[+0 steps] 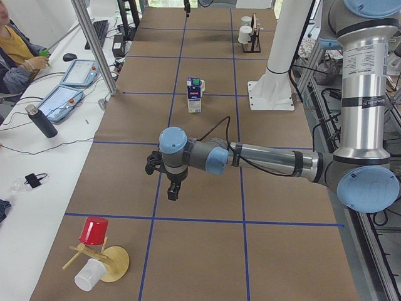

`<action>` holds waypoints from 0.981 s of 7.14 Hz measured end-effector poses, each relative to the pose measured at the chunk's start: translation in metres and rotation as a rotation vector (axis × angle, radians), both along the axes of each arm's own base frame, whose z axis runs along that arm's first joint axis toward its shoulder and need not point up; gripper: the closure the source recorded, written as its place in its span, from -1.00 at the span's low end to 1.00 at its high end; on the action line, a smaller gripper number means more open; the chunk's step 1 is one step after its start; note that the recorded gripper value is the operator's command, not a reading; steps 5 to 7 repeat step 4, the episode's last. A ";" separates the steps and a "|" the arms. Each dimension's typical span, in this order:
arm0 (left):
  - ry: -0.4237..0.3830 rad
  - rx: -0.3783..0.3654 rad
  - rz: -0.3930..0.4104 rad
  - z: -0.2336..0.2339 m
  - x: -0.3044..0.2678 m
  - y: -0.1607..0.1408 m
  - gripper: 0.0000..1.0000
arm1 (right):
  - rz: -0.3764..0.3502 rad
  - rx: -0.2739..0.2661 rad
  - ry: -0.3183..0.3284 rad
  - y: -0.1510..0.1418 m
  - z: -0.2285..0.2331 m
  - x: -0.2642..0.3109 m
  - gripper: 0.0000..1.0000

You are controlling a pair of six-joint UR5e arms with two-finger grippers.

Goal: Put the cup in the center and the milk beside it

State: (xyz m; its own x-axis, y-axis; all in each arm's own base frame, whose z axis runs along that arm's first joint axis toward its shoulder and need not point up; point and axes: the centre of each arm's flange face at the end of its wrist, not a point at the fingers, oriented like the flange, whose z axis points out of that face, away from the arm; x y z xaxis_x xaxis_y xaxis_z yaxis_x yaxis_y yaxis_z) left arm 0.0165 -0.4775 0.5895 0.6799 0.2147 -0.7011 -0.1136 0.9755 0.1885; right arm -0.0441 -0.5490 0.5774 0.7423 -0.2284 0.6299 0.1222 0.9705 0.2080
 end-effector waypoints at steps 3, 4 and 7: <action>-0.002 -0.002 -0.002 0.002 -0.001 0.000 -0.96 | 0.000 0.004 -0.002 0.001 -0.001 0.000 -1.00; -0.003 -0.003 -0.004 0.002 -0.002 0.000 -0.96 | 0.000 0.005 -0.003 0.000 -0.002 0.000 -1.00; -0.003 -0.003 -0.004 0.002 -0.002 0.000 -0.96 | 0.000 0.005 -0.003 0.000 -0.002 0.000 -1.00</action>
